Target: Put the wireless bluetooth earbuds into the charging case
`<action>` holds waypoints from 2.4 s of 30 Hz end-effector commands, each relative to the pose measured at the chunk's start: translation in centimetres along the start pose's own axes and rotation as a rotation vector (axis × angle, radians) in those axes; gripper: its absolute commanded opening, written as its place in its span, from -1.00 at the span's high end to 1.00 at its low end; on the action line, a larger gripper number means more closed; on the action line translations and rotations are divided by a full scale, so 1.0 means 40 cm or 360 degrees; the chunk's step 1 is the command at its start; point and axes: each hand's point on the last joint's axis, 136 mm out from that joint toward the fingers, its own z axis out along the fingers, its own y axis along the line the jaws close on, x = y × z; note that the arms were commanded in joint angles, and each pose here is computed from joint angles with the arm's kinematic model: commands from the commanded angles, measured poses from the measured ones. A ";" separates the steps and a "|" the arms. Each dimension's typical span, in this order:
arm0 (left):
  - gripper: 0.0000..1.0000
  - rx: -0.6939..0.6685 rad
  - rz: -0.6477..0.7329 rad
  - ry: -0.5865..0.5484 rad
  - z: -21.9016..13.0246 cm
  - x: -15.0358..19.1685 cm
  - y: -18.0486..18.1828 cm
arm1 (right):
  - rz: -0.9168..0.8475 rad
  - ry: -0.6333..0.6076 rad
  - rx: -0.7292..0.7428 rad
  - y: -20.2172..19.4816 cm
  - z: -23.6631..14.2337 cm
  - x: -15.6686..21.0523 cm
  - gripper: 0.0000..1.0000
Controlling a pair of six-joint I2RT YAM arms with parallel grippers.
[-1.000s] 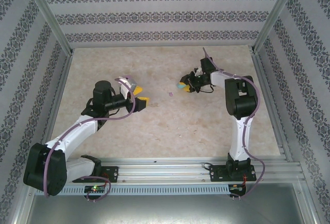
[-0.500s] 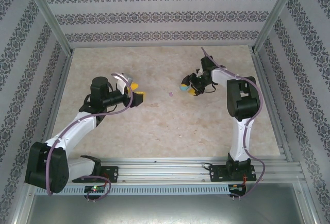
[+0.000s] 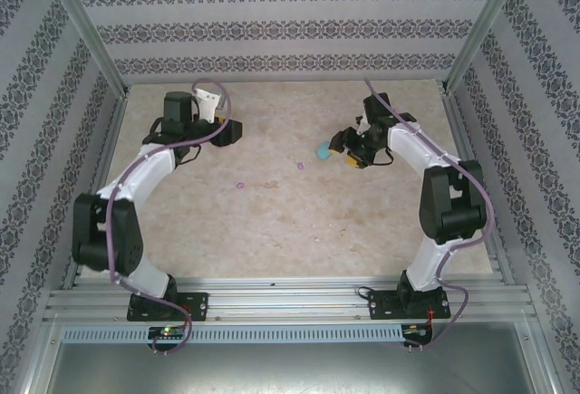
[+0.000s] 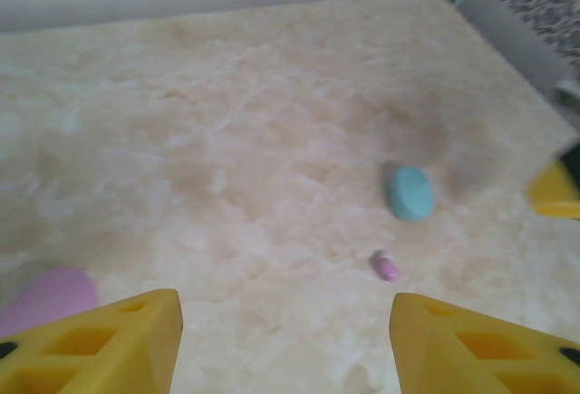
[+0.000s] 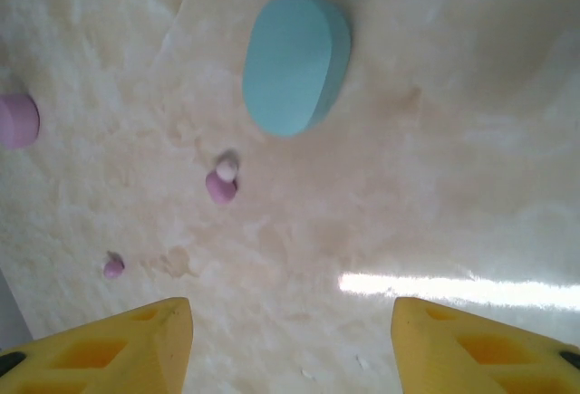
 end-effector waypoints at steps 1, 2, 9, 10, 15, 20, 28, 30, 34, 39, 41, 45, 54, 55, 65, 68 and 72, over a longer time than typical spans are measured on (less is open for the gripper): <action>-0.23 -0.0114 -0.0022 0.0260 0.043 0.070 0.082 | -0.0089 -0.0015 0.0055 0.004 -0.018 0.058 -0.19; -0.23 -0.0150 -0.0026 0.0317 0.057 0.079 0.107 | -0.0106 -0.0020 0.0062 0.006 -0.023 0.075 -0.19; -0.40 -0.0244 -0.0064 0.0710 0.128 0.153 0.214 | -0.0144 -0.0116 0.0055 0.011 -0.064 0.132 -0.20; -0.41 -0.0246 -0.0081 0.0731 0.136 0.162 0.224 | -0.0142 -0.0125 0.0051 0.009 -0.067 0.136 -0.20; -0.49 -0.0310 -0.0074 0.0804 0.168 0.193 0.274 | -0.0174 -0.0150 0.0036 0.018 -0.073 0.157 -0.19; -0.51 -0.0369 -0.0049 0.0895 0.189 0.216 0.314 | -0.0171 -0.0149 0.0051 0.013 -0.073 0.171 -0.19; -0.50 -0.0340 -0.0026 0.0879 0.201 0.212 0.314 | -0.0163 -0.0160 0.0062 0.015 -0.074 0.175 -0.19; -0.50 -0.0315 0.0018 0.0863 0.199 0.199 0.306 | -0.0161 -0.0164 0.0065 0.017 -0.072 0.173 -0.19; -0.52 -0.0307 0.0163 0.0883 0.193 0.193 0.314 | -0.0172 -0.0160 0.0064 0.029 -0.066 0.171 -0.19; -0.59 -0.0330 0.0295 0.1006 0.192 0.226 0.343 | -0.0201 -0.0138 0.0084 0.038 -0.064 0.181 -0.19; -0.61 -0.0333 0.0325 0.1044 0.195 0.239 0.351 | -0.0202 -0.0136 0.0095 0.033 -0.066 0.186 -0.18; -0.64 -0.0331 0.0359 0.1096 0.203 0.263 0.365 | -0.0205 -0.0127 0.0110 0.024 -0.074 0.200 -0.18; -0.37 -0.0243 0.0321 0.1164 0.222 0.315 0.359 | -0.0191 -0.0162 0.0117 0.011 -0.096 0.211 -0.19; -0.31 -0.0237 0.0312 0.1156 0.222 0.312 0.355 | -0.0187 -0.0160 0.0109 0.012 -0.093 0.213 -0.18; 0.14 -0.0144 0.0337 0.1043 0.190 0.288 0.298 | -0.0163 -0.0168 0.0025 0.031 -0.096 0.216 -0.18; 0.22 -0.0099 0.0337 0.0994 0.178 0.279 0.271 | -0.0162 -0.0164 0.0019 0.028 -0.101 0.225 -0.19; 0.29 -0.0037 0.0350 0.0913 0.162 0.266 0.223 | -0.0160 -0.0182 0.0004 0.021 -0.121 0.240 -0.18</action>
